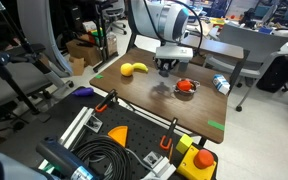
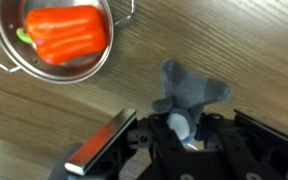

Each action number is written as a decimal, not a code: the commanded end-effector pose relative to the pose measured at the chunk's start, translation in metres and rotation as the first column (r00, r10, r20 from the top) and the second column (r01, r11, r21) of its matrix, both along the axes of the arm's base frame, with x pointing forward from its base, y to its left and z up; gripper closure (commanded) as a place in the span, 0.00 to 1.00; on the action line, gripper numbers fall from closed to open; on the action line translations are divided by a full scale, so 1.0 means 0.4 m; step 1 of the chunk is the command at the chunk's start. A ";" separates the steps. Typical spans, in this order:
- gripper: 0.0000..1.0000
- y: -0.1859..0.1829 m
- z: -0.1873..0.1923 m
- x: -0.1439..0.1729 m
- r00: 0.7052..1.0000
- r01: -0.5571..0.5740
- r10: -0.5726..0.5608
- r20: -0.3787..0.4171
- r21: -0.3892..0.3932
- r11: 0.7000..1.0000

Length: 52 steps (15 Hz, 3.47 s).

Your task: Move the grey toy backwards

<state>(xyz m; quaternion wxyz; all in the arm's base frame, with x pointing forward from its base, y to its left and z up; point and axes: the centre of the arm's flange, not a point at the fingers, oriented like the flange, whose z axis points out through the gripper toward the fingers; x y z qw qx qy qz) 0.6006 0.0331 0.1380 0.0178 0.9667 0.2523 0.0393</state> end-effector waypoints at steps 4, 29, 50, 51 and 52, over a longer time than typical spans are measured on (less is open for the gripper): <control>0.97 0.058 0.121 0.164 0.990 -0.022 0.001 0.138 0.147 0.989; 0.97 -0.027 -0.206 0.166 0.919 -0.095 0.024 0.394 0.160 0.982; 0.00 -0.099 -0.052 -0.123 0.884 -0.171 0.109 0.456 0.098 0.980; 0.00 -0.110 -0.039 -0.132 0.882 -0.164 0.103 0.460 0.093 0.982; 0.00 -0.121 -0.020 -0.139 0.882 -0.145 0.090 0.464 0.084 0.986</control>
